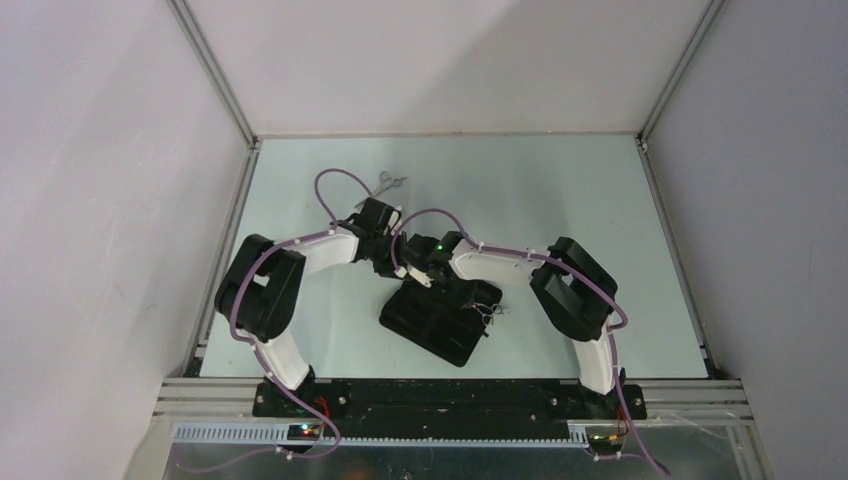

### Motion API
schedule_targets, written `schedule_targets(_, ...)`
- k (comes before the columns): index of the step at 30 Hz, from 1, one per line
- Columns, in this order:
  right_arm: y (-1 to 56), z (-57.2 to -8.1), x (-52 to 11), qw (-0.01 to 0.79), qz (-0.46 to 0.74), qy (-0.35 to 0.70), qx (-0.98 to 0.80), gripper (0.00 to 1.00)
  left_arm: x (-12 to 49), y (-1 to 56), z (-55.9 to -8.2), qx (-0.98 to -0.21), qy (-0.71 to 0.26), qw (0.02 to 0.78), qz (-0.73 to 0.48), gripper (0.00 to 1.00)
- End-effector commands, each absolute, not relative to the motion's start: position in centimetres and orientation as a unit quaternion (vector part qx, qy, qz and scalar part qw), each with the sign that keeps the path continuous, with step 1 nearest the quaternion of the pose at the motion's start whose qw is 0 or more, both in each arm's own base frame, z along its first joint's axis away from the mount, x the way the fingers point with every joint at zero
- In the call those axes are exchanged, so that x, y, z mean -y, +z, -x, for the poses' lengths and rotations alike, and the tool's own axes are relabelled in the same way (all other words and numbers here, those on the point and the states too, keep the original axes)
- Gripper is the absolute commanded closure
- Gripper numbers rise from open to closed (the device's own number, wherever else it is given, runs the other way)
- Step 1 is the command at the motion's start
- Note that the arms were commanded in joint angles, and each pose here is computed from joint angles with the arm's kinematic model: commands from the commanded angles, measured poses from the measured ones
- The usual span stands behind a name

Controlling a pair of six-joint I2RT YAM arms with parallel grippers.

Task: Sort the hair-cutting tools
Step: Place the scissors in the hairdressing tool bag.

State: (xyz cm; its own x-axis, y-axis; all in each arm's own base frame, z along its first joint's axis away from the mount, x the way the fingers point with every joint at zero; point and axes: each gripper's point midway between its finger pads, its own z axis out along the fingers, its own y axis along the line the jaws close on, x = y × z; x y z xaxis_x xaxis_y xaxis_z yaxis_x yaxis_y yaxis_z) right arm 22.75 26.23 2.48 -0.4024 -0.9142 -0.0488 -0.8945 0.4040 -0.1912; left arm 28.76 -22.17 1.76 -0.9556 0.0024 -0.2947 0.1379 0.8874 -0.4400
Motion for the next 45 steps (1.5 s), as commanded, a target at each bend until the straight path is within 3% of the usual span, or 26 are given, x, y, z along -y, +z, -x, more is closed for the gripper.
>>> schedule_targets(1,2.5,-24.8,-29.1,0.129,0.511,-0.047,-0.848,1.0,23.0,0.8,-26.6,-0.962,-0.247,0.107,-0.053,0.75)
schedule_targets(29,2.6,-27.0,-33.1,0.243,0.495,0.079,-0.831,0.99,23.3,0.5,-26.7,-0.957,-0.268,0.107,-0.027,0.78)
schedule_targets(38,5.8,-26.1,-32.2,0.262,0.483,0.088,-0.831,0.81,22.8,0.6,-26.8,-0.96,-0.255,0.112,-0.022,0.78)
schedule_targets(45,9.6,-25.4,-29.7,0.288,0.437,0.103,-0.846,0.72,22.2,0.7,-26.7,-0.963,-0.243,0.118,-0.021,0.78)
